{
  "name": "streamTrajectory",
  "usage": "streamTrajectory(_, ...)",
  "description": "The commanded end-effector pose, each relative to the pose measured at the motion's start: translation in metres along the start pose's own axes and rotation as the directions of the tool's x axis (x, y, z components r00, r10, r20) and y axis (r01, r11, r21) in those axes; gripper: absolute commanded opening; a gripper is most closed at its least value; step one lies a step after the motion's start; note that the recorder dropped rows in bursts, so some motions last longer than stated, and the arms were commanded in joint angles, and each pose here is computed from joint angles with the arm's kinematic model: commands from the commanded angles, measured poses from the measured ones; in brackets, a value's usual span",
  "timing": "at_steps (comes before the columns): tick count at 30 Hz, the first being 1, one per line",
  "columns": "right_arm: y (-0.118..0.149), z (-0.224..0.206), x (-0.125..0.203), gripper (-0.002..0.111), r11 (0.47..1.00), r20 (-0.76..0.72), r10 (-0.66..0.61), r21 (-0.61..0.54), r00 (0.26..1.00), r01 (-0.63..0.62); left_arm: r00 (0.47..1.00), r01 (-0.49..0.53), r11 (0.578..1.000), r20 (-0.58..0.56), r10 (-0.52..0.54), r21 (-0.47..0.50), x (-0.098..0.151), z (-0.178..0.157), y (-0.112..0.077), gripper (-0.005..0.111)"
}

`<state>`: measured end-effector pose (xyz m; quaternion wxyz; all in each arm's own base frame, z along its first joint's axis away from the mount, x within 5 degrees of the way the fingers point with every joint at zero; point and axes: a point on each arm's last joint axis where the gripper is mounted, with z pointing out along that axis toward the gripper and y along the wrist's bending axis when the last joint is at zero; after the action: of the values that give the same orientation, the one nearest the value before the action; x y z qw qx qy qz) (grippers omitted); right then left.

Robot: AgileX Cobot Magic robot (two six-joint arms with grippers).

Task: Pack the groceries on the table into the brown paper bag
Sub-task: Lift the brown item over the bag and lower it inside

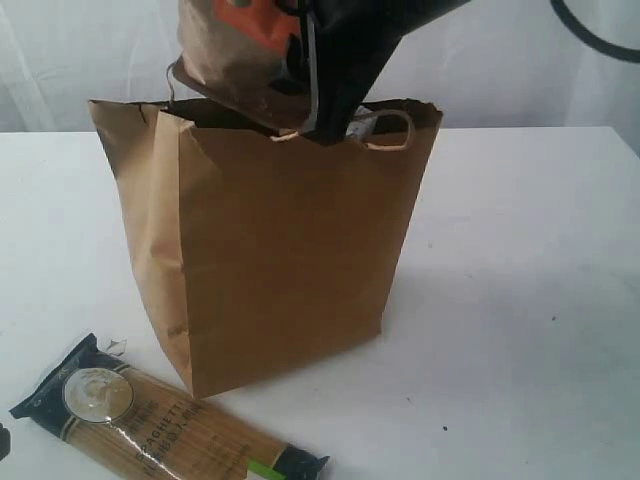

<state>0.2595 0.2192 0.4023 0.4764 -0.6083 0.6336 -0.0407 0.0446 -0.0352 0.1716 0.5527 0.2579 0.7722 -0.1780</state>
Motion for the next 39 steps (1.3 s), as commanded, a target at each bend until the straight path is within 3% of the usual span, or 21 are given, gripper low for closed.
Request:
streamTrajectory(1, -0.002, -0.005, -0.005, 0.000, 1.000, 0.020, -0.012, 0.016, 1.000, 0.011, 1.000, 0.009, 1.000, 0.005, -0.009, 0.004, 0.001, 0.000, 0.000, 0.000)
streamTrajectory(9, 0.013, -0.007, -0.003, 0.000, 0.994, -0.049, 0.008, -0.104, 0.999, -0.013, 1.000, 0.009, 1.000, 0.005, -0.009, 0.004, 0.001, 0.000, 0.000, 0.000)
streamTrajectory(31, 0.030, 0.010, 0.008, 0.001, 0.962, -0.179, 0.049, -0.256, 0.983, -0.095, 1.000, 0.009, 1.000, 0.005, -0.009, 0.004, 0.001, 0.000, 0.000, 0.000)
streamTrajectory(34, 0.032, 0.012, 0.007, 0.015, 0.957, -0.171, 0.067, -0.269, 0.983, -0.112, 1.000, 0.009, 1.000, 0.005, -0.009, 0.004, 0.001, 0.000, 0.000, 0.000)
streamTrajectory(39, 0.029, 0.009, 0.004, 0.061, 0.958, -0.154, 0.119, -0.241, 0.981, -0.154, 1.000, 0.009, 1.000, 0.005, -0.009, 0.004, 0.001, 0.000, 0.000, 0.000)
